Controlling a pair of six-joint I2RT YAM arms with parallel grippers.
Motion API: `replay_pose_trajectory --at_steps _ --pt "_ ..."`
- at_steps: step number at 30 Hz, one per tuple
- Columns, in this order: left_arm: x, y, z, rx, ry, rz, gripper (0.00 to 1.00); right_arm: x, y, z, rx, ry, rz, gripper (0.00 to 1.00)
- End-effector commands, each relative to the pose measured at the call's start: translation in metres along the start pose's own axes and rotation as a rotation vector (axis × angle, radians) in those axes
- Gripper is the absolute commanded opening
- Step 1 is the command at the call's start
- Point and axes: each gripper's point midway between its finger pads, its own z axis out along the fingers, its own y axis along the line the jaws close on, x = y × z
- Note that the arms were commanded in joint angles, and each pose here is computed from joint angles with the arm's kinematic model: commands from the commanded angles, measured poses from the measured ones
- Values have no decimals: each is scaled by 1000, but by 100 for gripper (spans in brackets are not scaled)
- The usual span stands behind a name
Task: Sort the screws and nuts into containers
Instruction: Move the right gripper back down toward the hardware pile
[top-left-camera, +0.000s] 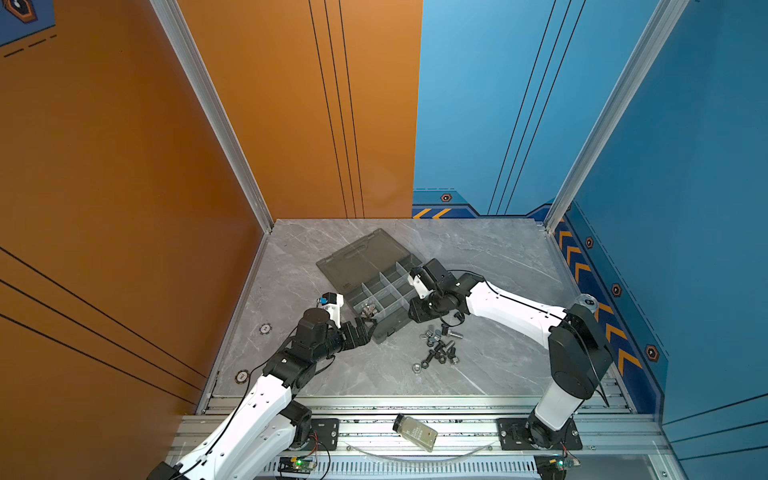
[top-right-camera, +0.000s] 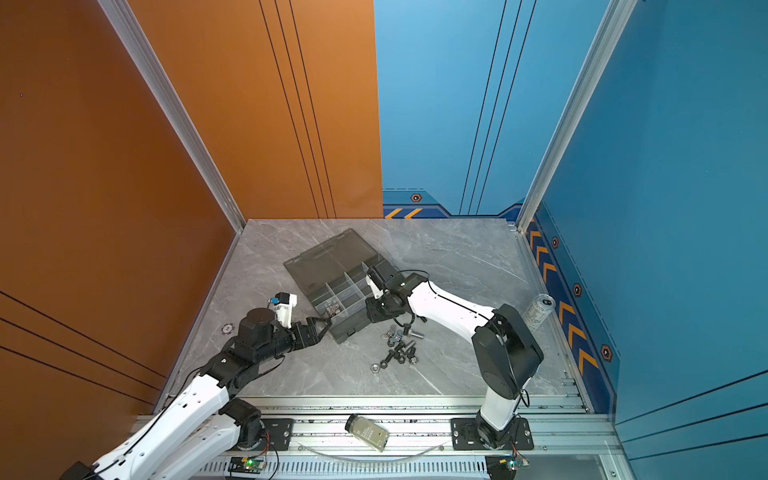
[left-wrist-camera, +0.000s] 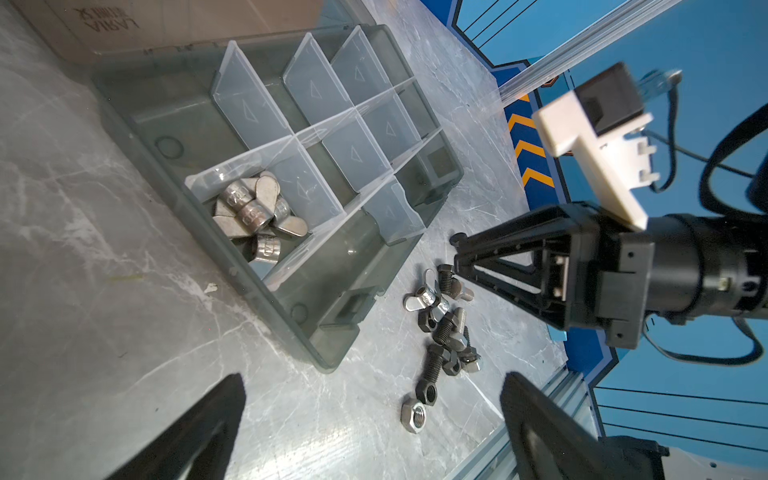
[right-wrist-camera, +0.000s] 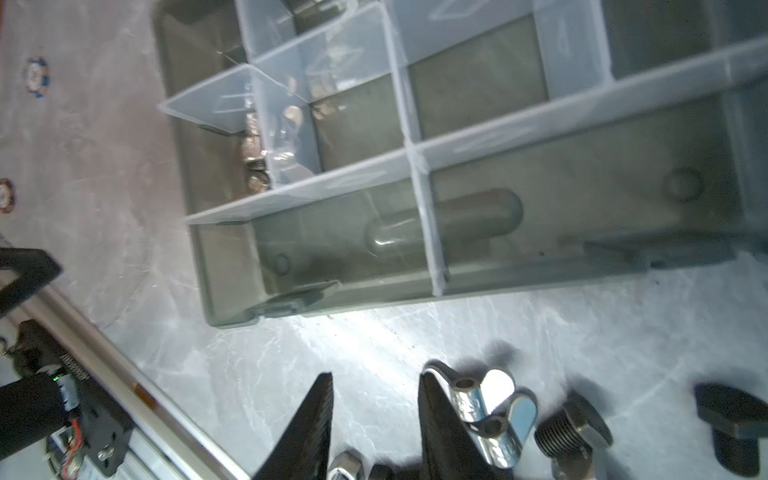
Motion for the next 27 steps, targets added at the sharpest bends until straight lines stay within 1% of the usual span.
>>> replay_pose_trajectory --at_steps 1,6,20,27 --pt "0 0 0 2 8 -2 98 25 -28 -9 125 58 112 38" --pt "-1 -1 0 2 5 -2 98 35 -38 -2 150 89 191 38" --pt "0 -1 2 2 10 -4 98 50 -46 23 173 167 253 39" --pt "0 0 4 -1 15 -4 98 52 -52 33 183 185 275 39"
